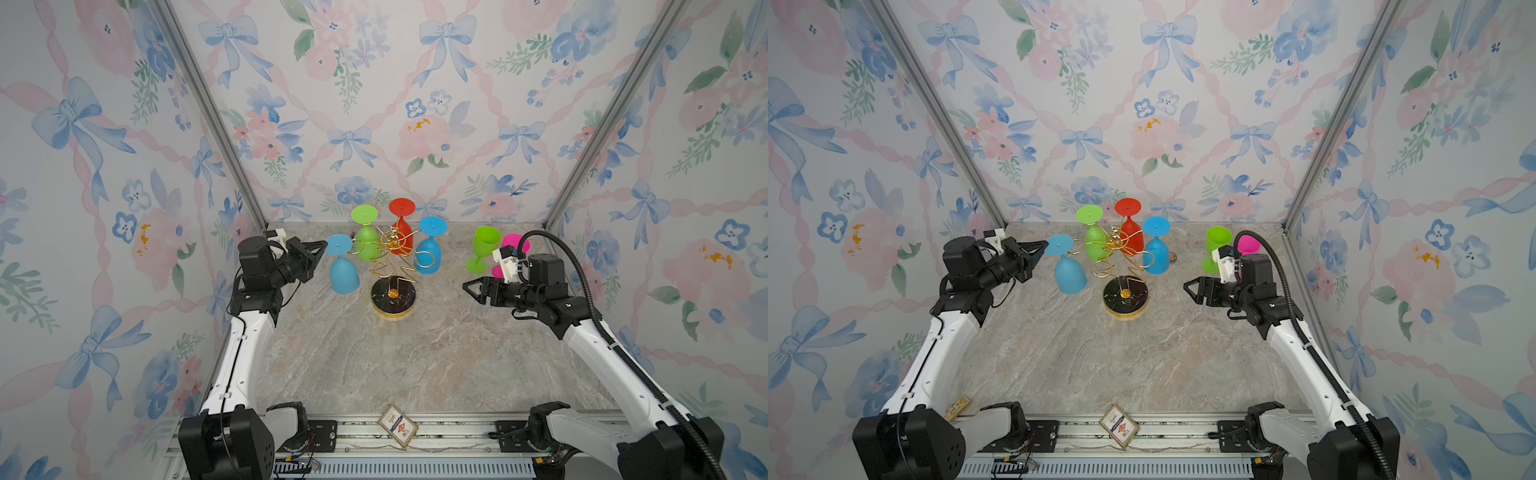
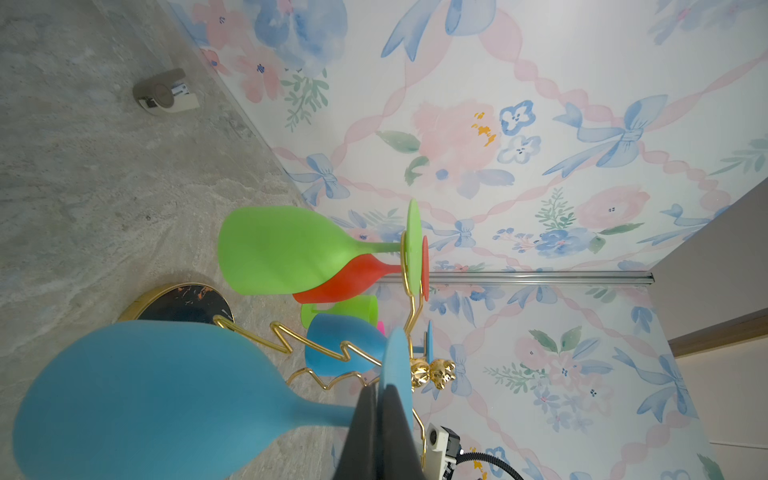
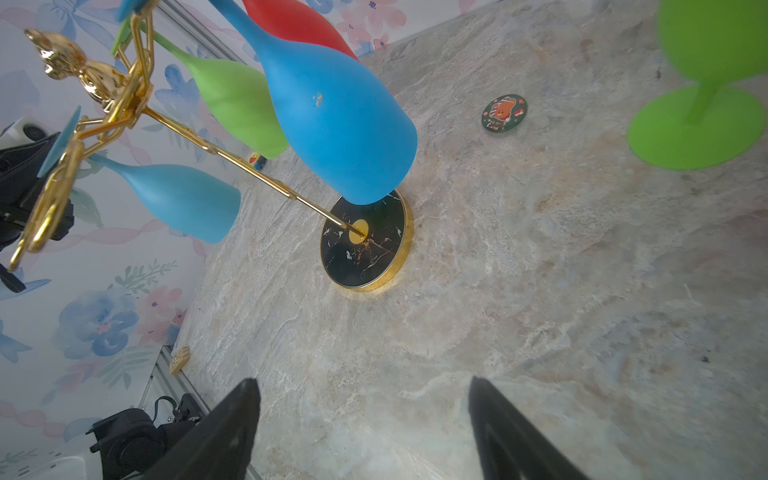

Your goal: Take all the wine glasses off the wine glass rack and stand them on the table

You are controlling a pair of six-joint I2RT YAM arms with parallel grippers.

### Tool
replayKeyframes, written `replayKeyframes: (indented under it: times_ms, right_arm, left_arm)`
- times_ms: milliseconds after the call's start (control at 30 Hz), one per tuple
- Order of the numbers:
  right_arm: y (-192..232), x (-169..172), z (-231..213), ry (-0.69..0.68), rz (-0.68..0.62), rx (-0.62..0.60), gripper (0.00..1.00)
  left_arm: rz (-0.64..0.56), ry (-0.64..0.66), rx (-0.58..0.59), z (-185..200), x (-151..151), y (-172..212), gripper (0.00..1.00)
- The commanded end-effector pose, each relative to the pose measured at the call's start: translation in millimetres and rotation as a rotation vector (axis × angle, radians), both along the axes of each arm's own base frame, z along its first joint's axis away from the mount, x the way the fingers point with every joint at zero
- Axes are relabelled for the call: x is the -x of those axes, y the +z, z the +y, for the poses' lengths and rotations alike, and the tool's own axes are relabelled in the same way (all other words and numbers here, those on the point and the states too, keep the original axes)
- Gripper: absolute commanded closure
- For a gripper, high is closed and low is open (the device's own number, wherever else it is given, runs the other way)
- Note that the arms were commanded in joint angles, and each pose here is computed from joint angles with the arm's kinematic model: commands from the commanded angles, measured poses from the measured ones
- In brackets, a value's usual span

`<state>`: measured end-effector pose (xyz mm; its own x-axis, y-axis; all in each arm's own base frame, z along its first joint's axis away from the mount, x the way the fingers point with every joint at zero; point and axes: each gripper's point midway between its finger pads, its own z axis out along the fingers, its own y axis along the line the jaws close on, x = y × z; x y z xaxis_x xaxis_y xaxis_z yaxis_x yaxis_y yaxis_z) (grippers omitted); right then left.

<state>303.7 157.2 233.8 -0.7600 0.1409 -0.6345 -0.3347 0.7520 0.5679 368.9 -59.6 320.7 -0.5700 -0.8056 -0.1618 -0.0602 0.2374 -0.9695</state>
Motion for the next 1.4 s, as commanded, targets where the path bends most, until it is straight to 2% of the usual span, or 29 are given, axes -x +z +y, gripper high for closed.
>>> replayKeyframes:
  times_ms: [0, 300, 500, 733, 1067, 1367]
  right_arm:
    - [8.5, 6.8, 3.5, 0.016, -0.005, -0.004, 0.19]
    - [10.0, 8.3, 2.8, 0.006, 0.005, -0.011, 0.19]
    - [8.6, 5.8, 1.9, -0.022, 0.053, -0.024, 0.19]
    - [4.2, 4.6, 0.1, -0.048, 0.103, -0.027, 0.19]
    - [-9.4, 3.6, 0.7, -0.056, 0.157, -0.028, 0.19]
    - [-13.5, 8.3, 0.9, -0.065, 0.219, -0.042, 0.19]
  left_arm:
    - [-0.053, -0.02, -0.047, 4.7, 14.0, 3.5, 1.0]
    - [-0.121, -0.097, -0.216, 0.5, 41.5, 10.6, 1.0]
    - [-0.178, -0.18, -0.245, -14.2, 60.9, 12.5, 1.0]
    - [-0.235, -0.366, -0.254, -62.0, 87.5, 11.4, 1.0]
    - [-0.274, -0.527, -0.255, -101.2, 123.1, 10.8, 1.0]
    - [-0.312, -0.725, -0.281, -156.0, 157.5, 2.0, 1.0]
